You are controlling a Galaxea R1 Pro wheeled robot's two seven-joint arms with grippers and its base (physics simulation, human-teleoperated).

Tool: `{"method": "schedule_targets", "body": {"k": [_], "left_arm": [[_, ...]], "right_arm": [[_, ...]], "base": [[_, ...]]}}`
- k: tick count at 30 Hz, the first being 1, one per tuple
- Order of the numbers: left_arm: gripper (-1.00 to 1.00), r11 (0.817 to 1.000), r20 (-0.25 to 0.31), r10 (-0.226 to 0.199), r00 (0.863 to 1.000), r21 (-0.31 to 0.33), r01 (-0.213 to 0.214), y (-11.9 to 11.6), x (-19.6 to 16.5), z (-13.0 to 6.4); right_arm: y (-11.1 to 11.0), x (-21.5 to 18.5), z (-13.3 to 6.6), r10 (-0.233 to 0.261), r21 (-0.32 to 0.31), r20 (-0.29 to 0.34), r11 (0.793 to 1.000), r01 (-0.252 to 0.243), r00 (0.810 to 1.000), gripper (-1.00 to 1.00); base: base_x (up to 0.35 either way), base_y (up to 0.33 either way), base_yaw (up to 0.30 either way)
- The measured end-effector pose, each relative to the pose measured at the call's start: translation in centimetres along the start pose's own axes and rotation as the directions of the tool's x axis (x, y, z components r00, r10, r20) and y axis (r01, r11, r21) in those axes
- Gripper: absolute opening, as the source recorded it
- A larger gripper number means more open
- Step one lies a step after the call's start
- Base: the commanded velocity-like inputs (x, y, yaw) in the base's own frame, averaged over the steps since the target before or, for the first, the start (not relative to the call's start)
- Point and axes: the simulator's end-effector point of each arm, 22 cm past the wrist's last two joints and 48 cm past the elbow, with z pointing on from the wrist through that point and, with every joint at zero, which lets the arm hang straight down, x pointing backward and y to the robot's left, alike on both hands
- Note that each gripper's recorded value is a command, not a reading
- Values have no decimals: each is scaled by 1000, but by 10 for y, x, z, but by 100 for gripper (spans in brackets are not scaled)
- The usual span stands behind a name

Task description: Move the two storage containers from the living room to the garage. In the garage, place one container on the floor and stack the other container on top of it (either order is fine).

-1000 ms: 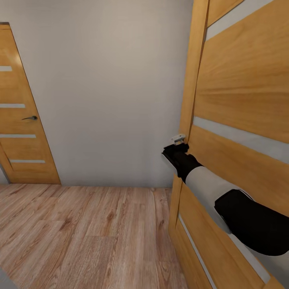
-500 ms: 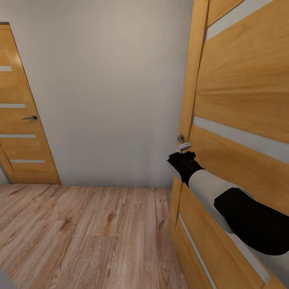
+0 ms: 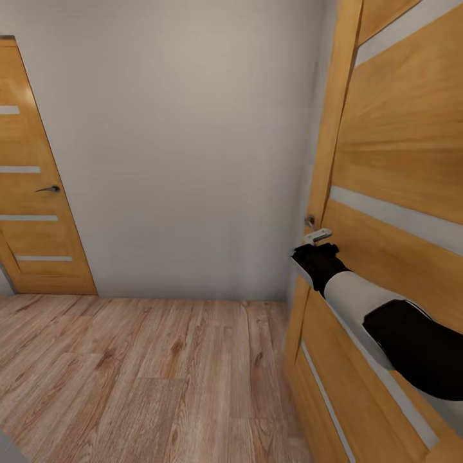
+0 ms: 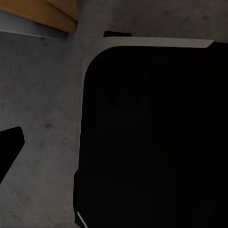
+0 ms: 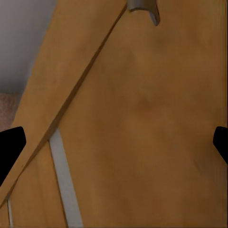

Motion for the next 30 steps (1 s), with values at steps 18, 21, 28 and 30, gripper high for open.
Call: {"method": "schedule_targets", "body": {"k": [18, 21, 28, 30], "left_arm": [[100, 1000, 1, 0, 1000, 2, 0, 0, 0, 0], [100, 1000, 1, 0, 1000, 2, 0, 0, 0, 0], [100, 1000, 1, 0, 1000, 2, 0, 0, 0, 0], [100, 1000, 1, 0, 1000, 2, 0, 0, 0, 0]], "right_arm": [[-43, 18, 20, 3, 64, -30, 998, -1, 1000, 100], [-43, 18, 20, 3, 64, -30, 998, -1, 1000, 100], [-43, 18, 20, 3, 64, -30, 998, -1, 1000, 100], [-43, 18, 20, 3, 64, -30, 998, -1, 1000, 100]], "base": [[0, 0, 0], [0, 0, 0], [0, 0, 0], [0, 0, 0]]}}
